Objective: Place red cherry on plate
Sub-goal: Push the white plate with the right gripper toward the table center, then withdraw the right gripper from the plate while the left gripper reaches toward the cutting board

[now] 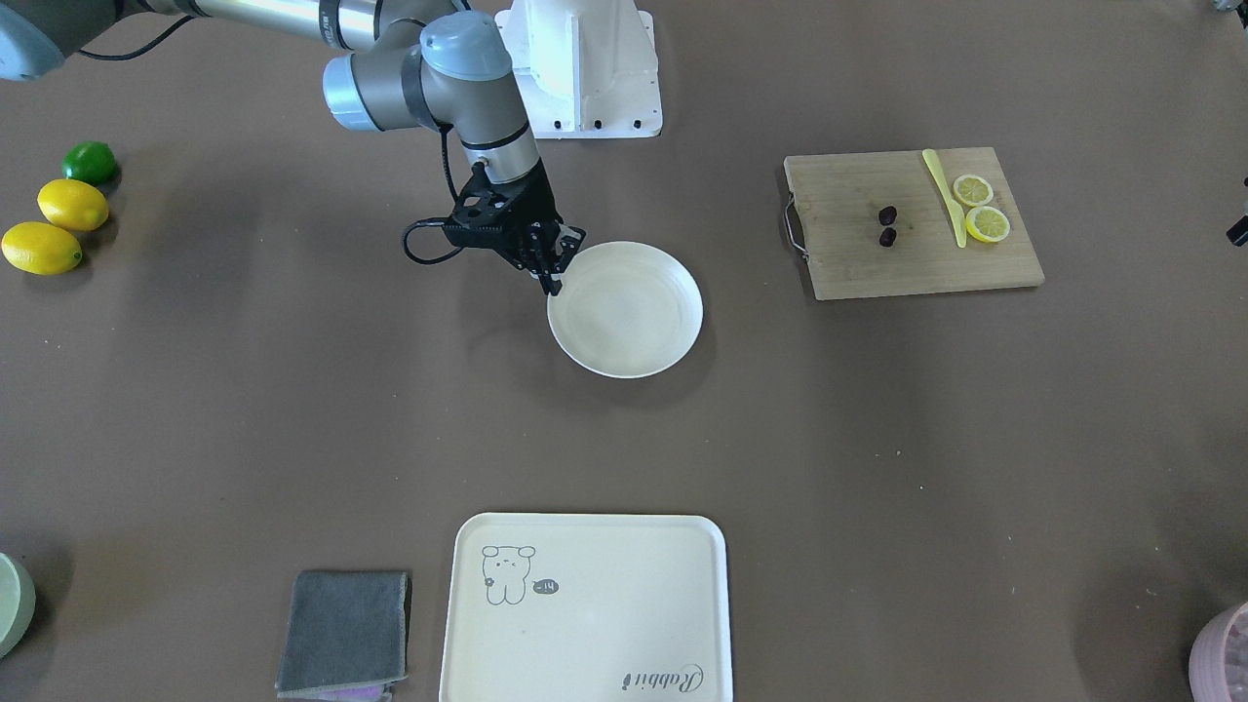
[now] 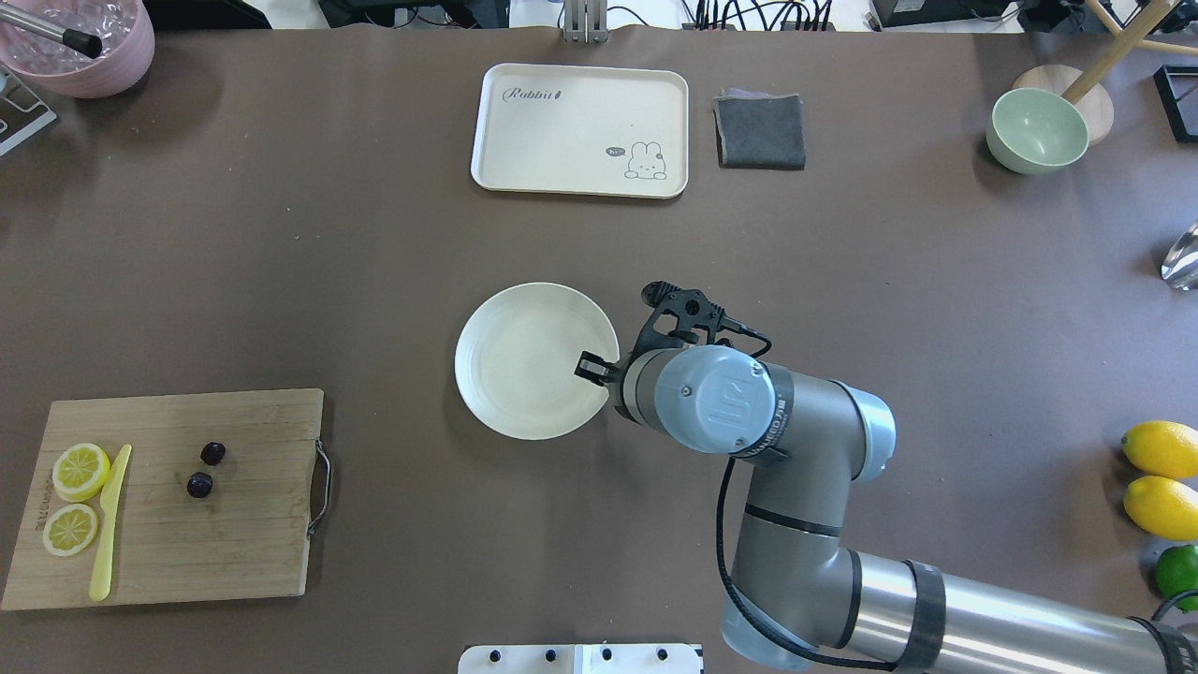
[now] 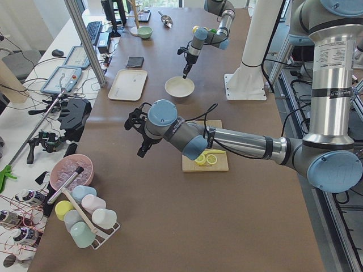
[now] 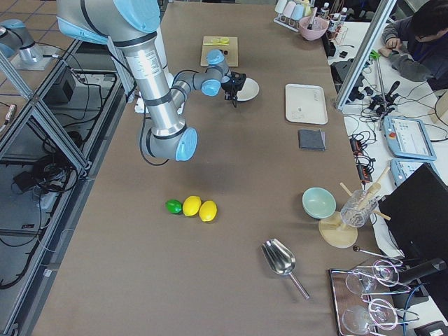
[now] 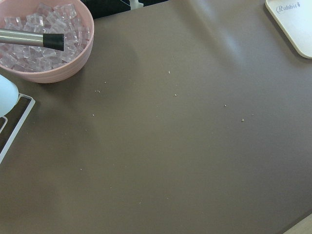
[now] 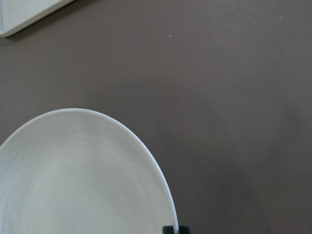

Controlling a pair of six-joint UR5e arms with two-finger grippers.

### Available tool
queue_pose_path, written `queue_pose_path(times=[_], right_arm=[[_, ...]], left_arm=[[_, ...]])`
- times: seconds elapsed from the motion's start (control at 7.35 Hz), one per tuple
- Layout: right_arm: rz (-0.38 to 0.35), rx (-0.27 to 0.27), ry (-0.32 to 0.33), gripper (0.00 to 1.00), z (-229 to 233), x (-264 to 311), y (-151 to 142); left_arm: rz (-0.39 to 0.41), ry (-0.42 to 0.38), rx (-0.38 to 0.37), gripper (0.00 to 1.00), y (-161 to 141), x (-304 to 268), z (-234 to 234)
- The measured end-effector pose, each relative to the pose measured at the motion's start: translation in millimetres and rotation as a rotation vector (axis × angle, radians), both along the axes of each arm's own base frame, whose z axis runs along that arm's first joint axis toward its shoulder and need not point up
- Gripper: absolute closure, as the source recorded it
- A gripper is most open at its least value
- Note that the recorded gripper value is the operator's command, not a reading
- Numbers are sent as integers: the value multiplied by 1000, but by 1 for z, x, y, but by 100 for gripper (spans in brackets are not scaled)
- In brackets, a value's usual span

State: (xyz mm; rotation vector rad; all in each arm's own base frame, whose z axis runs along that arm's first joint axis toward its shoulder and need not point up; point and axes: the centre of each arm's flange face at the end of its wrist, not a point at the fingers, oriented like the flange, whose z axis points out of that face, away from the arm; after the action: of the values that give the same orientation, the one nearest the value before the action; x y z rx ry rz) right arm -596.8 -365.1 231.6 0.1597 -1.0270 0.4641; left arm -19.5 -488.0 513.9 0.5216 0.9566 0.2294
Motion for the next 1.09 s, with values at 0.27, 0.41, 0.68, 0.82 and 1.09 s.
queue_pose_path(times=[0.27, 0.41, 0.68, 0.82, 1.09], right_arm=[[11, -2, 4, 0, -4, -10, -4], [12, 13, 9, 0, -5, -6, -10], [0, 43, 25, 0, -8, 29, -42], [-32, 36, 55, 0, -5, 66, -62], [-111, 47, 177, 0, 13, 154, -95]], left_arm=[[1, 1, -4, 2, -2, 1, 1], [-10, 15, -35, 2, -2, 5, 0], [-57, 93, -147, 2, 0, 36, -16], [-77, 140, -201, 2, 4, 61, -26], [-78, 162, -266, 2, 31, 129, -47]])
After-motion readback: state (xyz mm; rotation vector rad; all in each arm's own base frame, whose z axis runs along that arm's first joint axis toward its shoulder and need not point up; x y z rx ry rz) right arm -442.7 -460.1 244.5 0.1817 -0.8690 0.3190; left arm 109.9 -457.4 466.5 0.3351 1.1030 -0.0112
